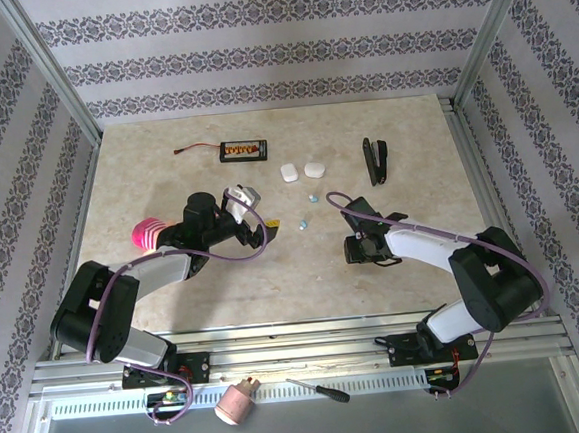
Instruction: Insert wireless bluetooth earbuds into charging case
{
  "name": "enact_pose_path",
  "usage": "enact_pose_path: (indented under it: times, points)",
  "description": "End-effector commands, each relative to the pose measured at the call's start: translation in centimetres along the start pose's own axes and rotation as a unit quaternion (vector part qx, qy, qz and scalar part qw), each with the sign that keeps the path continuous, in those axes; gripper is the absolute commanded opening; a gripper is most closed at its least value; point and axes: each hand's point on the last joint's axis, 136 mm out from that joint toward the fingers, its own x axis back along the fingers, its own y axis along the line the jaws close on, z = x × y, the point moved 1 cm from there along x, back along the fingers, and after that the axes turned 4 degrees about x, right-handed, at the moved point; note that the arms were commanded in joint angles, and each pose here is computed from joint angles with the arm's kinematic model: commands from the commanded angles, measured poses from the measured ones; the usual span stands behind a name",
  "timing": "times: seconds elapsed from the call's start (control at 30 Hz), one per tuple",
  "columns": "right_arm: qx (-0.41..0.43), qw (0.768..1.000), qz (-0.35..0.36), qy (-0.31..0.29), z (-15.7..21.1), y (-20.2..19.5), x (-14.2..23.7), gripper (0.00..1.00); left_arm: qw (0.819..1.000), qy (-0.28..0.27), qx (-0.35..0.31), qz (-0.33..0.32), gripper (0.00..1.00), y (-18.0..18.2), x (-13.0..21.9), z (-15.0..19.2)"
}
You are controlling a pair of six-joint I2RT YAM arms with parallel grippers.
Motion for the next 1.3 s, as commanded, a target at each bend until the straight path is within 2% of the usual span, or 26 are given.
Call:
enact_pose_path:
  times: [0.0, 0.47, 0.7, 0.83, 0.97, 1.1, 1.27]
  points:
    - [-0.003, 1.0, 0.004, -0.021, -1.8, 0.0, 0.0, 0.49, 1.0, -0.011, -0.007, 0.016, 0.99, -0.6, -0.5, -0.9]
    - [-0.006, 1.0, 0.001, -0.027, -2.4, 0.1, 0.5, 0.5, 1.0, -0.011, -0.007, 0.019, 1.0, -0.6, -0.6, -0.9]
    - [-0.003, 1.0, -0.001, -0.016, -2.1, 0.2, 0.1, 0.46, 1.0, -0.012, -0.009, 0.019, 1.0, -0.6, -0.5, -1.0]
    - [0.005, 1.0, -0.011, -0.02, -2.1, 0.5, 0.4, 0.36, 1.0, -0.005, 0.0, 0.025, 1.0, -0.8, -0.7, -0.8]
    - [0.049, 0.996, -0.055, -0.046, -2.9, 1.8, 2.0, 0.31, 0.999, -0.008, 0.0, 0.044, 1.0, -1.4, -0.6, -1.0]
    - [0.1, 0.977, -0.164, -0.089, -4.3, 5.1, 4.7, 0.26, 0.996, 0.004, -0.01, 0.086, 0.99, -2.7, -0.3, -1.2]
    - [0.236, 0.939, -0.213, -0.131, -5.4, 8.4, 8.1, 0.26, 0.99, 0.023, -0.013, 0.139, 1.0, -4.4, 0.2, -1.0]
